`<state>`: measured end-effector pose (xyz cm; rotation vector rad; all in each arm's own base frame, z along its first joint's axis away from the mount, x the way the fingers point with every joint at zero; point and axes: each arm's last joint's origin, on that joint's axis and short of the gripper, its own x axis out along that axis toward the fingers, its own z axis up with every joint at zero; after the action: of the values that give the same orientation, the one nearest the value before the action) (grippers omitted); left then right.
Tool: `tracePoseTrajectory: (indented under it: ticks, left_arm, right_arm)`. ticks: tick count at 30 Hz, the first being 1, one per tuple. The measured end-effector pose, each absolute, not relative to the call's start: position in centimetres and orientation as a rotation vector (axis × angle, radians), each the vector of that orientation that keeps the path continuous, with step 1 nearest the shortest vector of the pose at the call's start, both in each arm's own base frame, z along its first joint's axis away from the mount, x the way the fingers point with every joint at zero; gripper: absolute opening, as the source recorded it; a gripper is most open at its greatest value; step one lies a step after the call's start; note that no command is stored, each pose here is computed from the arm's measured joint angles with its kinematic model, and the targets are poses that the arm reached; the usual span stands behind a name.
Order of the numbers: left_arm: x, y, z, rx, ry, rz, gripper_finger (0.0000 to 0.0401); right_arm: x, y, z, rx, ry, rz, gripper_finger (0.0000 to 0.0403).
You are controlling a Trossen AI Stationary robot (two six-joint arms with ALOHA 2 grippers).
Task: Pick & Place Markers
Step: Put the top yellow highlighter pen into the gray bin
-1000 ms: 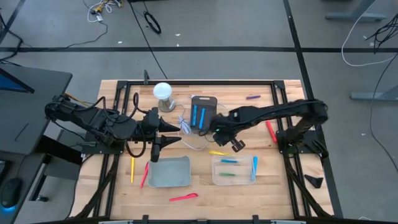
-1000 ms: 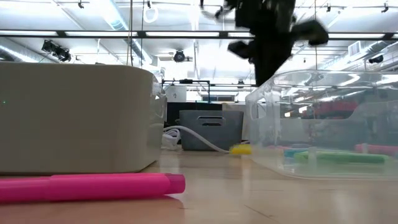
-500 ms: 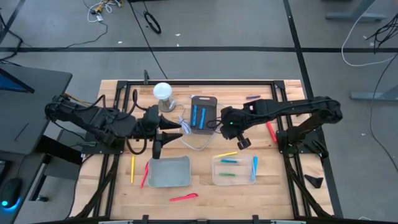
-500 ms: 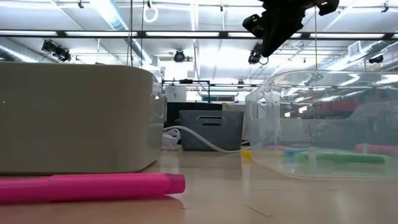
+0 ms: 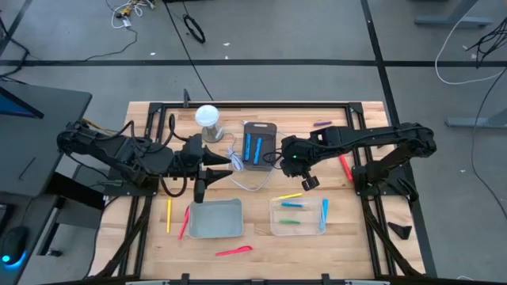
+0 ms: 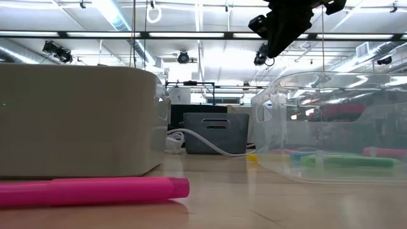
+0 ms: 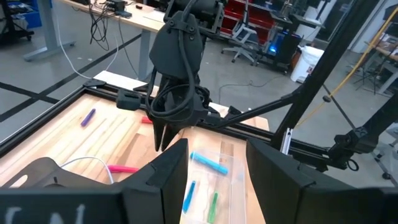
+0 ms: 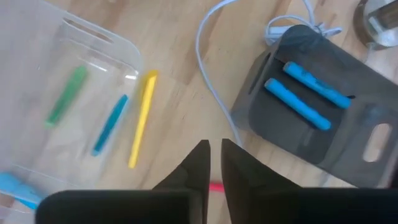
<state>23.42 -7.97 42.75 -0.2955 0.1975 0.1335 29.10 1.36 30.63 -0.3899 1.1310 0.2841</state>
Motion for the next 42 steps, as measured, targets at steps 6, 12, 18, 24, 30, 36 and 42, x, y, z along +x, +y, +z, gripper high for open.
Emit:
tracePoseTrajectory:
  ticks: [6, 12, 18, 24, 30, 36, 42]
  left_arm:
    - [23.4, -8.0, 42.7, -0.298, 0.198, 0.133, 0.0170]
    - [23.4, -8.1, 42.7, -0.308, 0.216, 0.094, 0.0170]
    - [23.4, -8.2, 42.7, -0.311, 0.221, 0.071, 0.0170]
    - [23.4, -8.1, 42.7, -0.309, 0.217, 0.087, 0.0170]
    - [23.4, -8.1, 42.7, -0.308, 0.217, 0.089, 0.0170]
    - [23.5, -8.1, 42.6, -0.307, 0.218, 0.089, 0.0170]
    - [23.5, -8.1, 42.6, -0.306, 0.219, 0.091, 0.0170]
  right_arm:
    - [29.7, 1.0, 28.8, -0.230, 1.152, 0.332, 0.0084]
    - [29.5, 0.7, 26.6, -0.208, 1.192, 0.276, 0.0138]
    - [29.0, 0.9, 26.0, -0.211, 1.248, 0.281, 0.0170]
    - [28.7, 1.4, 22.5, -0.191, 1.322, 0.294, 0.0169]
    - [28.8, 2.5, 20.4, -0.164, 1.257, 0.286, 0.0169]
    - [28.3, 3.3, 18.7, -0.151, 1.239, 0.317, 0.0169]
    - [28.4, 3.4, 16.7, -0.126, 1.284, 0.322, 0.0169]
